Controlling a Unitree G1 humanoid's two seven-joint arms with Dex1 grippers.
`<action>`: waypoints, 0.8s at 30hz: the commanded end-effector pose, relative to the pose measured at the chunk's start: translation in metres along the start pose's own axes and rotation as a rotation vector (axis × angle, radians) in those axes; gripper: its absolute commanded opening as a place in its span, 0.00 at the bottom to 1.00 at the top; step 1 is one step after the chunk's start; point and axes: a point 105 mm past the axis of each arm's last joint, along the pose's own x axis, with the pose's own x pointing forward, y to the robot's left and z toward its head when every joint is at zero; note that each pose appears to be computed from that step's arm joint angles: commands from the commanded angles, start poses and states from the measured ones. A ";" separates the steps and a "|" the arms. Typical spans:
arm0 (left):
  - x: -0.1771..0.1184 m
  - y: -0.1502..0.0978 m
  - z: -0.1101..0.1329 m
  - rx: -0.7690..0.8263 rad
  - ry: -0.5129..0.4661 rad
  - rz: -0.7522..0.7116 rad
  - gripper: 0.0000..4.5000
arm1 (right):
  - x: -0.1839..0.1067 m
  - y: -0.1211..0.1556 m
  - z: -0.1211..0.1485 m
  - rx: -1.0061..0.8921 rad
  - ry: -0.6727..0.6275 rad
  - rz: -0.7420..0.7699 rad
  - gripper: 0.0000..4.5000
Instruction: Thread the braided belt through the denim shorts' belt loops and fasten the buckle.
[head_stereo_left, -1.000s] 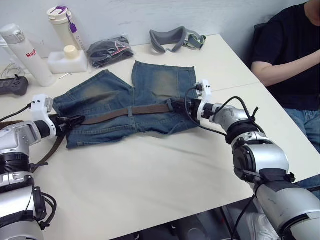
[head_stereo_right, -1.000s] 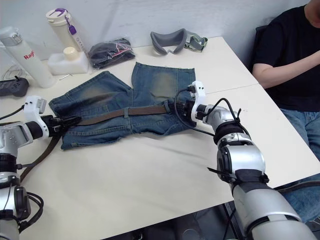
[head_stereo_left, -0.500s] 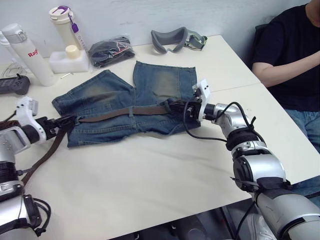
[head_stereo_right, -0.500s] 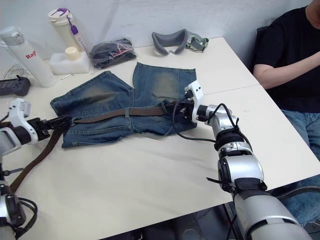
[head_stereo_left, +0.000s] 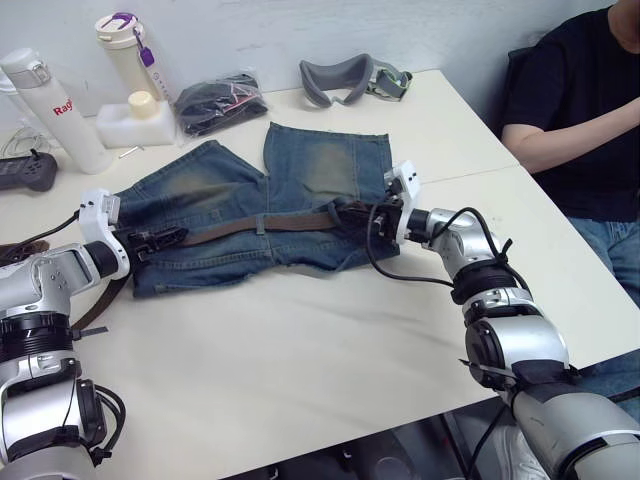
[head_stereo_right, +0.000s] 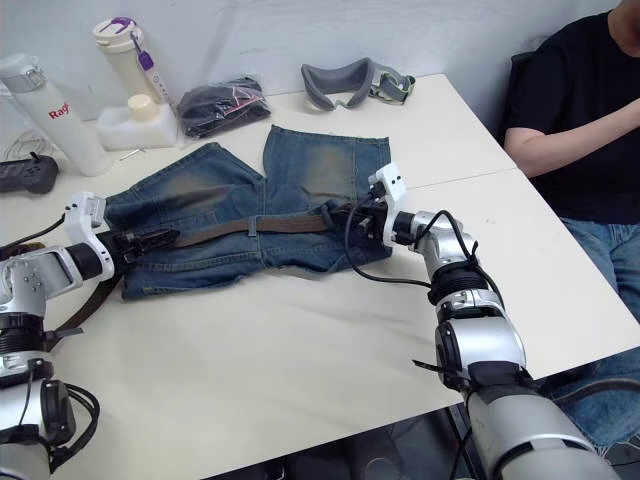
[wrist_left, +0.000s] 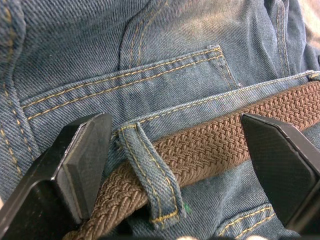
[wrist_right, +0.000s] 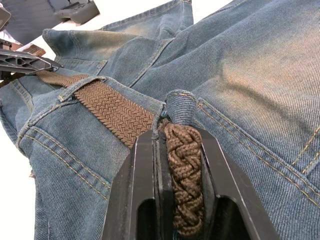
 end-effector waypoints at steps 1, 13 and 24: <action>-0.012 0.013 0.008 -0.044 -0.048 0.049 1.00 | -0.004 0.000 0.011 -0.016 -0.036 0.003 0.06; -0.053 0.012 0.044 0.109 -0.182 0.037 1.00 | -0.005 0.008 0.011 -0.003 -0.026 0.047 0.06; -0.053 0.030 0.008 0.352 0.010 0.175 0.25 | -0.001 0.013 0.010 -0.002 -0.019 0.063 0.06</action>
